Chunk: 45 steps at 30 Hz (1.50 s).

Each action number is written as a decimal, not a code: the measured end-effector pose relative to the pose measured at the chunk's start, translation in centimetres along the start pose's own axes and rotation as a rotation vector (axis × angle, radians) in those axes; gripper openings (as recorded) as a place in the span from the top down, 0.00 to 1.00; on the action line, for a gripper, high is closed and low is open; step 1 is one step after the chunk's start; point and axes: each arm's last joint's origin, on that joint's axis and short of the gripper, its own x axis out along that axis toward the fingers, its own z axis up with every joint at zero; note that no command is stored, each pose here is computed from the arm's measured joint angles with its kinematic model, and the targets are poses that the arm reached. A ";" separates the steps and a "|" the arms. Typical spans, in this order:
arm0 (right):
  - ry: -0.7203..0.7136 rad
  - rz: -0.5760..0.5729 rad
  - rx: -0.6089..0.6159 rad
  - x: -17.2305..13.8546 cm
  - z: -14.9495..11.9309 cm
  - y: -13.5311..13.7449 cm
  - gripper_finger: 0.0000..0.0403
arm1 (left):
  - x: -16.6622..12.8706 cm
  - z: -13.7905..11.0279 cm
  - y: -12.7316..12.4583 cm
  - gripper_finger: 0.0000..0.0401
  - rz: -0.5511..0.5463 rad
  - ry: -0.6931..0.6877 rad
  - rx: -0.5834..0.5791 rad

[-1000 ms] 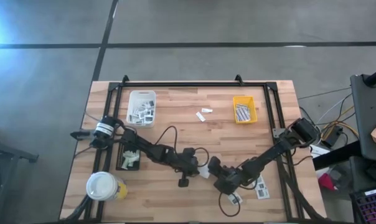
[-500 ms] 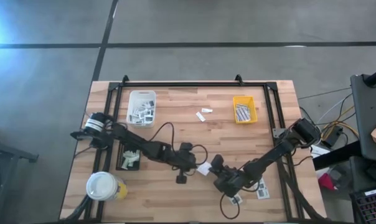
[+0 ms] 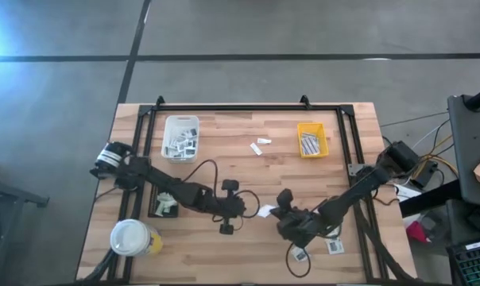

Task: Pick & Place First Aid Supplies
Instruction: Put the blue bandage pack into the yellow bin

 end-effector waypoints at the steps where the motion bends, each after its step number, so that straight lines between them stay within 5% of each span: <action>1: -0.002 -0.001 0.016 -0.4 0.0 -0.3 0.98 | -0.2 0.1 -0.1 1.00 0.004 -0.005 0.009; 22: -0.047 -0.161 0.500 -7.6 -1.9 -9.1 0.98 | -1.4 0.7 -0.4 1.00 0.018 -0.042 0.029; 34: -0.024 -0.235 0.585 -7.6 -3.0 -11.9 0.98 | -1.2 0.7 0.6 1.00 0.162 -0.045 0.023; 41: 0.111 -0.303 0.530 -6.1 -4.8 -13.9 0.98 | -0.5 0.6 3.9 1.00 0.208 -0.016 0.014; 45: 0.214 -0.342 0.511 -5.3 -6.3 -15.3 0.98 | -0.4 0.9 6.4 1.00 0.145 -0.025 -0.021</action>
